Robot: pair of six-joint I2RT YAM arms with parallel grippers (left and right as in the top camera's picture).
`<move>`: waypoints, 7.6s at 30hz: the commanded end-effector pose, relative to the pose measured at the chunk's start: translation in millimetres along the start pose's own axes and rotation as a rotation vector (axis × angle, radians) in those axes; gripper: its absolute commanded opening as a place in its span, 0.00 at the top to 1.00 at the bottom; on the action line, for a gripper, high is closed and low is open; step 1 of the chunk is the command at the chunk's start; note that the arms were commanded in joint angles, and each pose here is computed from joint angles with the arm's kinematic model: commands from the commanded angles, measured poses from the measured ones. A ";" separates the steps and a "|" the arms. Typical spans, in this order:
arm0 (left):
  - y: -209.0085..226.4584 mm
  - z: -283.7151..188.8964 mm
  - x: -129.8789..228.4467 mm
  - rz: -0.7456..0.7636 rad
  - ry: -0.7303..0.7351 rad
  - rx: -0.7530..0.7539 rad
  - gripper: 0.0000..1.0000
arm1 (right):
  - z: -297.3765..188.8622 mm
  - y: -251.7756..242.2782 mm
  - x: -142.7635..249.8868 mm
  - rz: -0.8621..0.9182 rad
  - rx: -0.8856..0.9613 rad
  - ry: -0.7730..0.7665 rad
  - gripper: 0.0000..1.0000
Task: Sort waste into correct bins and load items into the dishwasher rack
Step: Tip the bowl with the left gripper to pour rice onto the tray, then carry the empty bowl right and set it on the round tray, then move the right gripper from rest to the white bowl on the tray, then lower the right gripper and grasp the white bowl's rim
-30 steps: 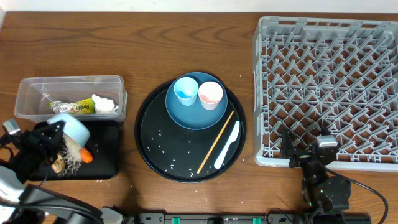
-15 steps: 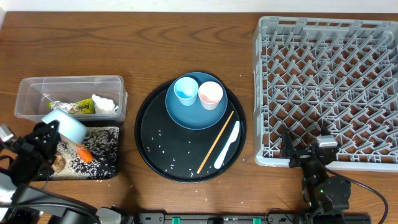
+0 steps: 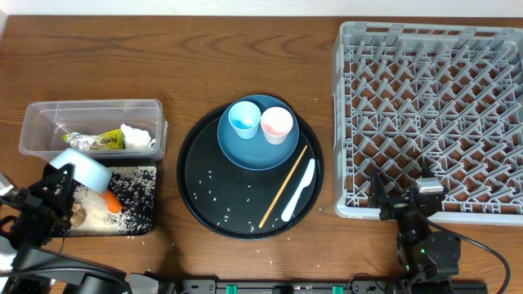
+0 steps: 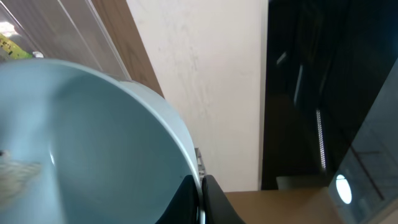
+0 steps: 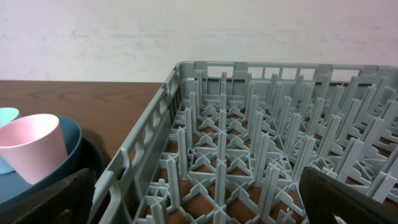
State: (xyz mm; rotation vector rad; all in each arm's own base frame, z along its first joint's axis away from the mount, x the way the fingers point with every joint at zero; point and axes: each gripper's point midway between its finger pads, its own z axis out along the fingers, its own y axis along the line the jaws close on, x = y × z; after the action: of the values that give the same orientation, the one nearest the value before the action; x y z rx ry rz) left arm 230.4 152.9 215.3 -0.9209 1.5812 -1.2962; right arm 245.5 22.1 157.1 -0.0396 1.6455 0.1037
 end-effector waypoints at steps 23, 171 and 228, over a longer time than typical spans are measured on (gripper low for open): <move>-2.4 11.1 6.2 0.058 0.032 0.038 0.94 | -0.2 0.8 0.3 -0.008 -0.004 -0.001 0.01; -19.5 123.4 177.3 0.843 0.488 -0.846 0.02 | -0.9 15.7 -1.2 0.274 -0.091 0.007 0.01; -19.5 123.4 177.2 0.843 0.488 -0.847 0.02 | 27.8 300.7 91.8 0.200 -0.279 1.320 0.73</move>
State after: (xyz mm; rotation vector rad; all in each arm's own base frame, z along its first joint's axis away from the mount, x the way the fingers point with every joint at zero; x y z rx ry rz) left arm 282.6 -59.5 191.2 -0.2479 2.6044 -0.2285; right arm 239.7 325.5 95.0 -0.2421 2.9049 0.5897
